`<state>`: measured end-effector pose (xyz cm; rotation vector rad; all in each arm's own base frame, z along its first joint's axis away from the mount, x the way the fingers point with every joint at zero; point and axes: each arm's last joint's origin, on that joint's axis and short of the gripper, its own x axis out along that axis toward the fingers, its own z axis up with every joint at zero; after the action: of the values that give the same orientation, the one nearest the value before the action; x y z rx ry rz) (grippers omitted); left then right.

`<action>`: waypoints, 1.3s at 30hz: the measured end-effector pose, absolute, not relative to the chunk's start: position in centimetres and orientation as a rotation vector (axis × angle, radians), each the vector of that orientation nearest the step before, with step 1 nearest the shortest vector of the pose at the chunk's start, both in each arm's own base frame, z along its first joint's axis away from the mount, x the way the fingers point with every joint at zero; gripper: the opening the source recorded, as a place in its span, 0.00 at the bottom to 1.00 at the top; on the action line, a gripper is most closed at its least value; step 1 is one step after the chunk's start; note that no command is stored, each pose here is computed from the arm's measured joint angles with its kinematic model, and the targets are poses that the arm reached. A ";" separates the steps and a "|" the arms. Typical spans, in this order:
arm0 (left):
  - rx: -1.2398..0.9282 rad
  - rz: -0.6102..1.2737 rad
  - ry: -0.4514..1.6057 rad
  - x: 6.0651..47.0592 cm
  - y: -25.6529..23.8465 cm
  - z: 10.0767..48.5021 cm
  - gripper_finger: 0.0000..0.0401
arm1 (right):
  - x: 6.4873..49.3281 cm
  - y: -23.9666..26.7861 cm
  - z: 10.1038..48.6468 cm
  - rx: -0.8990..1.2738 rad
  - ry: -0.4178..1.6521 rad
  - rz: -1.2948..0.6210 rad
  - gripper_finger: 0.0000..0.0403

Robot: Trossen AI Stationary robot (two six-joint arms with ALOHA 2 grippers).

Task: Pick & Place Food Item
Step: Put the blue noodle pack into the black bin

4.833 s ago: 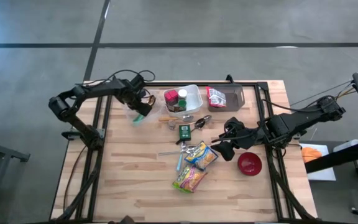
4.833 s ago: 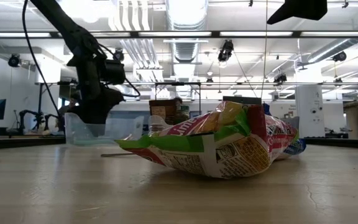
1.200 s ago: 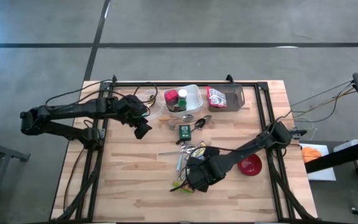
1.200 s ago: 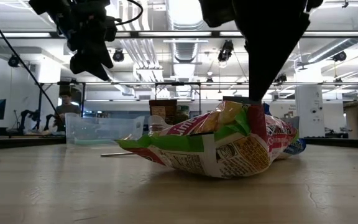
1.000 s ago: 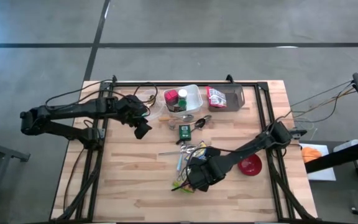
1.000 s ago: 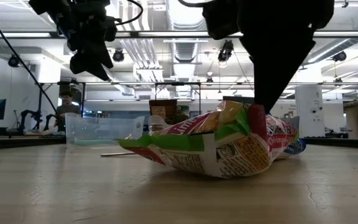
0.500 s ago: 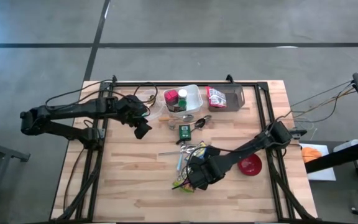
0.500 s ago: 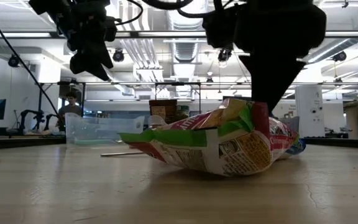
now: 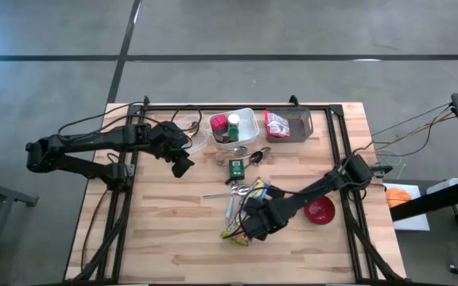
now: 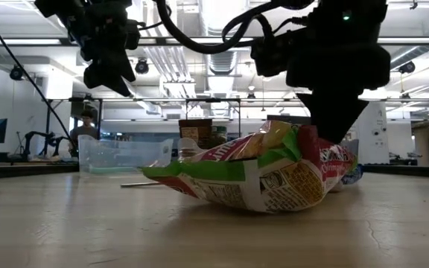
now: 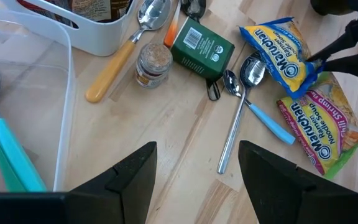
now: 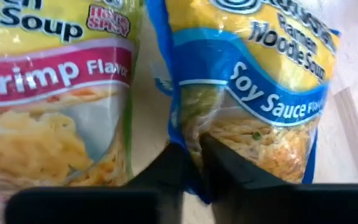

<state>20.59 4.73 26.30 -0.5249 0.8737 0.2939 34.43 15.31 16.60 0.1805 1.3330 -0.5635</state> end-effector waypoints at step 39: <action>-0.527 0.296 0.875 20.6 4.7 26.3 0.57 | 29.8 6.9 32.1 0.610 0.754 -0.807 0.02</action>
<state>20.55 4.73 26.34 -0.5274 0.8746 0.2960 29.76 6.88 32.08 0.6098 0.7536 -0.8075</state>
